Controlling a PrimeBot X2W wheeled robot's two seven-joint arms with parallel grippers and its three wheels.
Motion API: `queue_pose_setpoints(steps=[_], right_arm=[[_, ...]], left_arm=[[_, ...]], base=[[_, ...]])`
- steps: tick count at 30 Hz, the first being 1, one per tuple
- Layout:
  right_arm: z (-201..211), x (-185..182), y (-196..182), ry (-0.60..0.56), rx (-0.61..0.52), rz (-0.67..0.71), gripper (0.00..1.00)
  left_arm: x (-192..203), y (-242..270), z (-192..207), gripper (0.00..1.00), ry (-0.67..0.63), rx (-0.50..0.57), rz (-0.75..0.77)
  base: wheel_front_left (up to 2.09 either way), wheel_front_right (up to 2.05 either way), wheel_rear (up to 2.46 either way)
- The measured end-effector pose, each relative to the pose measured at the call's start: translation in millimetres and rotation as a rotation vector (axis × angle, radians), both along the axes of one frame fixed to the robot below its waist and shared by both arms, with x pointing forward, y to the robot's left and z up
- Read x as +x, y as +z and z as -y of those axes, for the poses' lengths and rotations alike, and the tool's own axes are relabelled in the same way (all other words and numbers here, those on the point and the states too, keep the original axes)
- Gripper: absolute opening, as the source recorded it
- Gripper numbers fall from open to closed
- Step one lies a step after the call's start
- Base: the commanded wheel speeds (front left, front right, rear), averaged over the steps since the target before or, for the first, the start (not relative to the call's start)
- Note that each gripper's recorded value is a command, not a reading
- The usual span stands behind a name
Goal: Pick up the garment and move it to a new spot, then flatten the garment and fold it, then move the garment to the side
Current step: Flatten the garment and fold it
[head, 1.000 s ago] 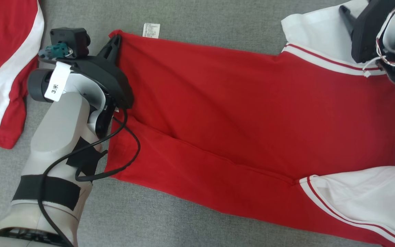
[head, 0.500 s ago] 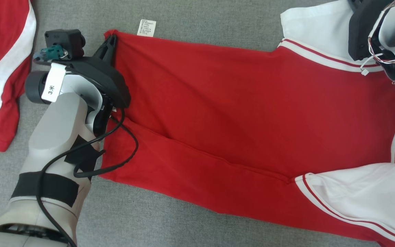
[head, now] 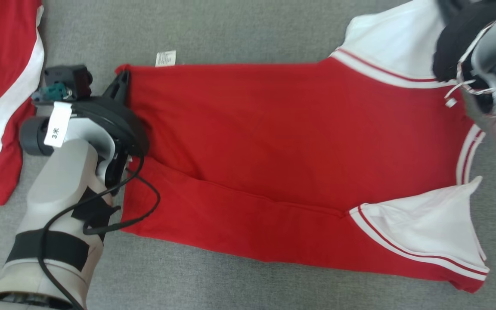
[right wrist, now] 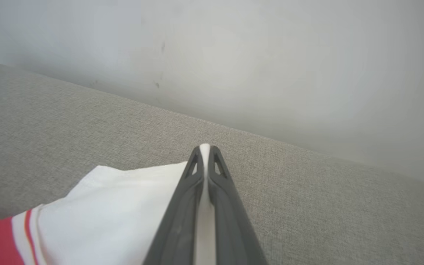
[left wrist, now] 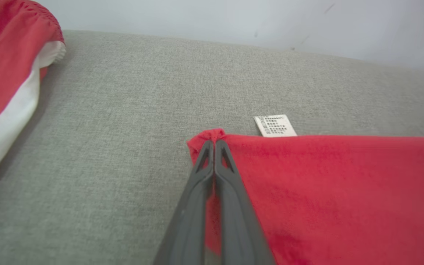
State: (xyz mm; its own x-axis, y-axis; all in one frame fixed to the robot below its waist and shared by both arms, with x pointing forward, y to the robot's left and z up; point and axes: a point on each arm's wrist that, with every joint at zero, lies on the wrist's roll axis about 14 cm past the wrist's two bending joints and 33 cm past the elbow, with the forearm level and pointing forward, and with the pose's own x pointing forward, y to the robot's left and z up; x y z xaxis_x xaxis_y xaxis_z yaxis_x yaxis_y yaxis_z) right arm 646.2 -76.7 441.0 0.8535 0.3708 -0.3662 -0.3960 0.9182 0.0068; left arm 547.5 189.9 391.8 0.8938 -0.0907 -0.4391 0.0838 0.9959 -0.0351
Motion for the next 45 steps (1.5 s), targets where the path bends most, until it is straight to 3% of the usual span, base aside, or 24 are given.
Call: queue_pose_setpoints(steps=[17, 28, 40, 42, 43, 44, 45], right_arm=[[3, -52, 33, -0.009, 0.150, 0.186, 0.00], [18, -113, 15, -0.015, 0.188, 0.136, 0.00], [43, -152, 32, -0.081, 0.268, 0.154, 0.00], [45, -157, 35, -0.086, 0.280, 0.159, 0.00], [46, -159, 36, -0.092, 0.291, 0.160, 0.00], [46, -162, 37, -0.092, 0.294, 0.163, 0.00], [46, -162, 37, -0.092, 0.294, 0.163, 0.00]], left_arm=[[-23, 18, 8, 0.00, -0.021, -0.004, 0.052], [-52, 21, 25, 0.00, -0.055, -0.023, 0.069], [-84, 27, 22, 0.00, -0.029, -0.060, 0.088], [-88, 29, 25, 0.05, -0.035, -0.063, 0.097], [-90, 31, 26, 0.12, -0.039, -0.064, 0.101], [-91, 31, 27, 0.33, -0.043, -0.064, 0.104], [-91, 31, 27, 0.33, -0.043, -0.064, 0.104]], base=[[0.00, 0.00, 0.00], [0.00, 0.00, 0.00], [0.00, 0.00, 0.00], [0.00, 0.00, 0.00], [0.00, 0.00, 0.00], [0.00, 0.00, 0.00], [0.00, 0.00, 0.00]])
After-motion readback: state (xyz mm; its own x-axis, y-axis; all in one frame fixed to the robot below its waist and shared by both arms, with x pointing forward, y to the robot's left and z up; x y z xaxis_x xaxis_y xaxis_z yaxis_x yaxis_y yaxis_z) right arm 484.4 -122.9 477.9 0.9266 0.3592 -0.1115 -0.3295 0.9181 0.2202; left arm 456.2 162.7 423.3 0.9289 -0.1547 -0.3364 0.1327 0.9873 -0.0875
